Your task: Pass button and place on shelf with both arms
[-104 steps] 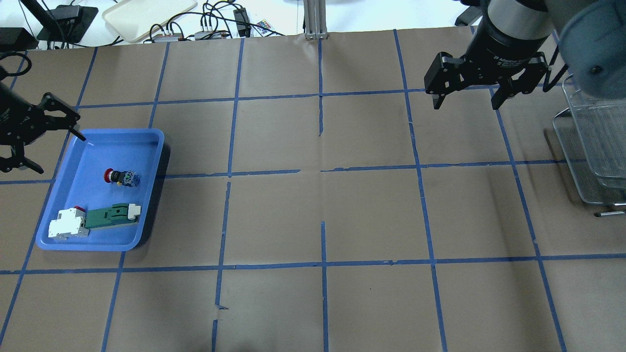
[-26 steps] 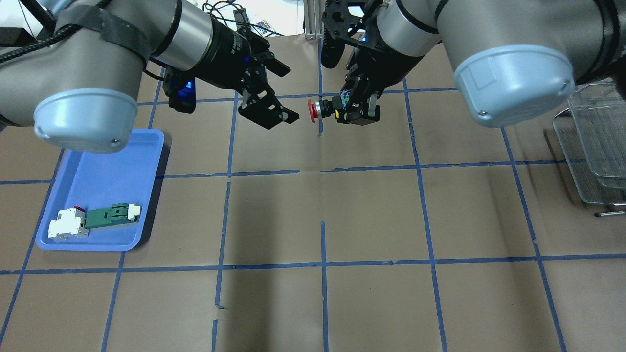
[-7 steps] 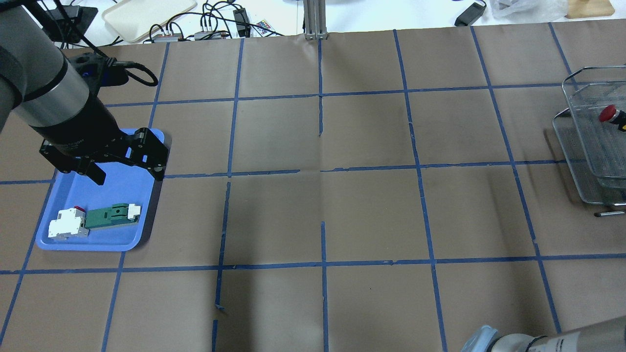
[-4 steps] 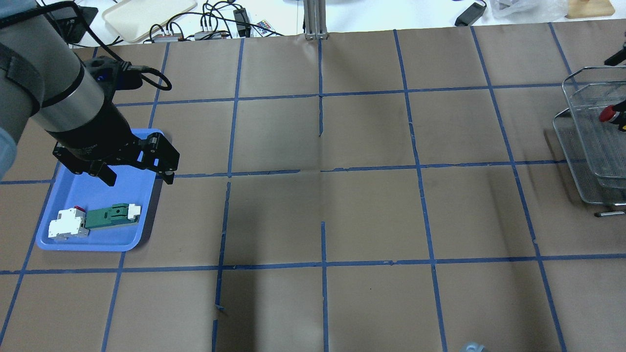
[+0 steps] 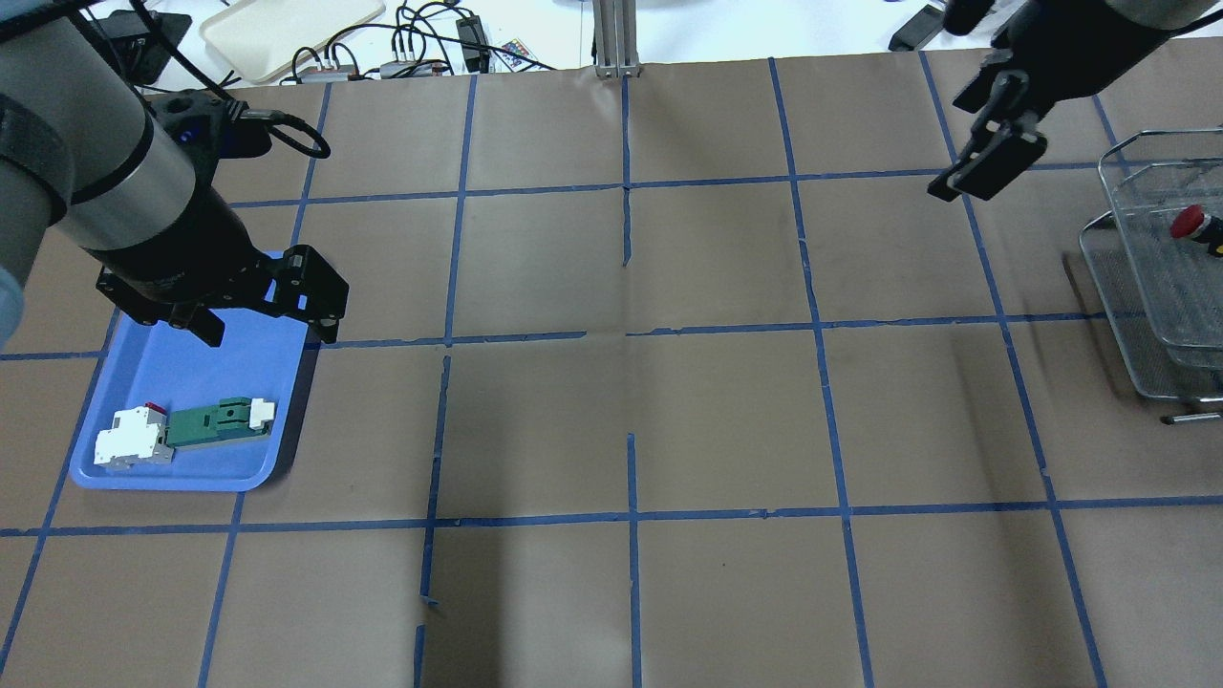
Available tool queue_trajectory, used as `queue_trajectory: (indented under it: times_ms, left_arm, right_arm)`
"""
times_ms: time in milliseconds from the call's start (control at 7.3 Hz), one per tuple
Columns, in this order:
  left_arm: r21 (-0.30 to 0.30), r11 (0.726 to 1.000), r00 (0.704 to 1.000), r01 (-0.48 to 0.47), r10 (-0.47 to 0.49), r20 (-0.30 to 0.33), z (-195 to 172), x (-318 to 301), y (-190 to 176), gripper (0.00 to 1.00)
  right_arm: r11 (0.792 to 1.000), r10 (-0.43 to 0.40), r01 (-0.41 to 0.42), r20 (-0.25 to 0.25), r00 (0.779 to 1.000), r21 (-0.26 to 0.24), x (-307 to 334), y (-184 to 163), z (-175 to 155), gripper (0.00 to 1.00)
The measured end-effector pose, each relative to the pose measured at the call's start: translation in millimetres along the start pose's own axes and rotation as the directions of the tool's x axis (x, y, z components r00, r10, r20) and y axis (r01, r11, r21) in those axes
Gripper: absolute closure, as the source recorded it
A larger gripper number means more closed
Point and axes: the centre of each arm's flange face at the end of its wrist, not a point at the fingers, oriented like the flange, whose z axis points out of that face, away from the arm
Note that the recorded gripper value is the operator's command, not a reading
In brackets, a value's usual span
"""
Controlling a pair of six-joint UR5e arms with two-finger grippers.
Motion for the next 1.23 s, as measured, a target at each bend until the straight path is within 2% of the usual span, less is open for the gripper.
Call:
queue_trajectory:
  times_ms: [137, 274, 548, 685, 822, 959, 1096, 1233]
  left_arm:
    - [0.006, 1.000, 1.000, 0.001, -0.001, -0.003, -2, -1, 0, 0.00]
    - [0.011, 1.000, 1.000, 0.003, -0.003, -0.012, -4, -1, -1, 0.00]
    - [0.018, 1.000, 0.999, 0.003, -0.002, -0.044, -6, 1, -1, 0.00]
    - [0.016, 1.000, 0.999, 0.000, 0.000, -0.046, -5, 1, 0, 0.00]
    - [0.015, 1.000, 0.999, 0.000, 0.001, -0.046, -4, 1, 0, 0.00]
    - [0.013, 1.000, 0.999, 0.000, 0.000, -0.046, -3, 1, 0, 0.00]
    - [0.014, 1.000, 0.999, 0.000, 0.000, -0.046, -3, 0, 0, 0.00]
    - [0.016, 1.000, 0.999, 0.000, 0.000, -0.046, -3, 0, -1, 0.00]
  right_arm:
    - [0.994, 0.105, -0.106, -0.003, 0.994, -0.009, -18, -20, 0, 0.00]
    - [0.975, 0.220, -0.220, -0.020, 0.975, -0.020, -30, -32, -2, 0.00]
    - [0.912, 0.406, -0.408, -0.042, 0.913, -0.041, -32, -34, -7, 0.00]
    - [0.861, 0.500, -0.502, -0.043, 0.865, -0.085, -32, -25, -7, 0.00]
    - [0.786, 0.606, -0.606, -0.040, 0.794, -0.120, -36, -18, -8, 0.00]
    - [0.724, 0.678, -0.677, -0.047, 0.734, -0.136, -38, -12, -10, 0.00]
    - [0.682, 0.715, -0.716, -0.073, 0.696, -0.150, -35, -4, -9, 0.00]
    - [0.655, 0.731, -0.736, -0.102, 0.674, -0.169, -31, 5, -5, 0.00]
